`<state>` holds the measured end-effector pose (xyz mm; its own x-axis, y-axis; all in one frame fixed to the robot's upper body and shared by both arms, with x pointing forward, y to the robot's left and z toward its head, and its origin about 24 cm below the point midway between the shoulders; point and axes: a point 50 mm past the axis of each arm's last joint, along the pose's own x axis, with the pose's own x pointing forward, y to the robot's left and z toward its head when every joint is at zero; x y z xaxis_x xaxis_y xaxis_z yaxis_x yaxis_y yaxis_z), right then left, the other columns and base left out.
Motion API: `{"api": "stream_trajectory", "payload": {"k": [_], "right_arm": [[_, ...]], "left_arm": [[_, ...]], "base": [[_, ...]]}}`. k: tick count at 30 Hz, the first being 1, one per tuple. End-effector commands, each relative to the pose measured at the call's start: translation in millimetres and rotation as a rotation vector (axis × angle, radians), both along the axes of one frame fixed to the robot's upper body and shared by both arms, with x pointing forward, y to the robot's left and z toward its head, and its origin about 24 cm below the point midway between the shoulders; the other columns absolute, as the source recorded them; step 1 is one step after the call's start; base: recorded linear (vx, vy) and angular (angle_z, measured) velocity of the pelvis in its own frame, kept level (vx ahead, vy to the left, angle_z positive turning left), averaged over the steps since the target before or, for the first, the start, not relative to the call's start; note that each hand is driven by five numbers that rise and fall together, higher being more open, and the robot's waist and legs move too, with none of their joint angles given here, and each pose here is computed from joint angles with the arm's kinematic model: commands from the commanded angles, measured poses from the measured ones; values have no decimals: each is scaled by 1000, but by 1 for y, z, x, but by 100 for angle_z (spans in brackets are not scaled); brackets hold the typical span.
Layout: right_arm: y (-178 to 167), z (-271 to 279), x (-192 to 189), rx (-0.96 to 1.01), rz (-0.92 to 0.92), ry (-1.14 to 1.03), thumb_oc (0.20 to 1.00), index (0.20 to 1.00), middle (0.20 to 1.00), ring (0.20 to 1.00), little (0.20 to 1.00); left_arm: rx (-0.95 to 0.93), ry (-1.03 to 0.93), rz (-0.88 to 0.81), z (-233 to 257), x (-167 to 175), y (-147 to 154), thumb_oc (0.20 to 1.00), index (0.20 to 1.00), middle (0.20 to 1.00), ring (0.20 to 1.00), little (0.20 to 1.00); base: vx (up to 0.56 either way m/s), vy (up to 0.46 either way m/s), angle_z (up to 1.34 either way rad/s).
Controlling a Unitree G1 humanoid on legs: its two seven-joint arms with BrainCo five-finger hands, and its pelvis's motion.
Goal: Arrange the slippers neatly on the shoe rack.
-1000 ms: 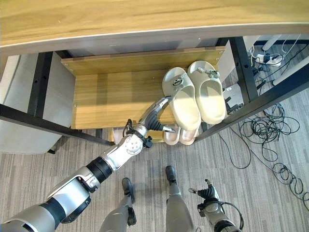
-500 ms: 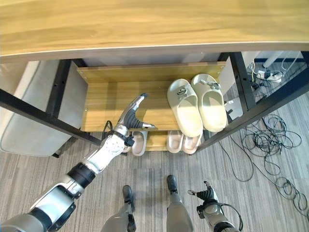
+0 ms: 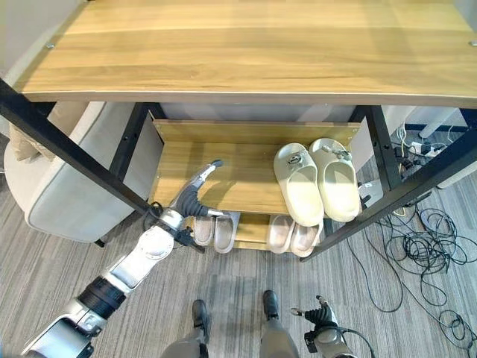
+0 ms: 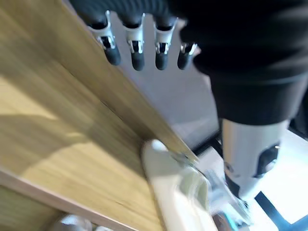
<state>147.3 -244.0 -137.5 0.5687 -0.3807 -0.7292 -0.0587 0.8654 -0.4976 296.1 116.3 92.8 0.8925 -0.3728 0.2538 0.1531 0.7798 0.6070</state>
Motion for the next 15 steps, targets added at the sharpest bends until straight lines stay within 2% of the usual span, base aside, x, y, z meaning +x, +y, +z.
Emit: {"api": "stream_trajectory", "payload": {"k": [1, 4, 6, 11, 15], "right_arm": [[-4, -2, -8, -11, -20, 22, 1000, 1000, 1000, 1000, 1000], [-5, -3, -10, -10, -23, 27, 1000, 1000, 1000, 1000, 1000], [-6, -5, -17, -2, -32, 50, 1000, 1000, 1000, 1000, 1000], [-6, -7, -24, 1, -30, 67, 1000, 1000, 1000, 1000, 1000], [-7, -9, -32, 5, -44, 85, 1000, 1000, 1000, 1000, 1000]], "left_arm": [[4, -60, 33, 10, -3, 20, 1000, 1000, 1000, 1000, 1000], [14, -41, 42, 5, -7, 25, 1000, 1000, 1000, 1000, 1000], [61, 55, 68, -18, -23, 44, 1000, 1000, 1000, 1000, 1000], [100, 100, 89, -28, -32, 56, 1000, 1000, 1000, 1000, 1000], [98, 150, 162, -37, -47, 79, 1000, 1000, 1000, 1000, 1000]], "base": [[34, 0, 6], [16, 5, 3], [62, 29, 21], [20, 14, 9], [36, 8, 6]]}}
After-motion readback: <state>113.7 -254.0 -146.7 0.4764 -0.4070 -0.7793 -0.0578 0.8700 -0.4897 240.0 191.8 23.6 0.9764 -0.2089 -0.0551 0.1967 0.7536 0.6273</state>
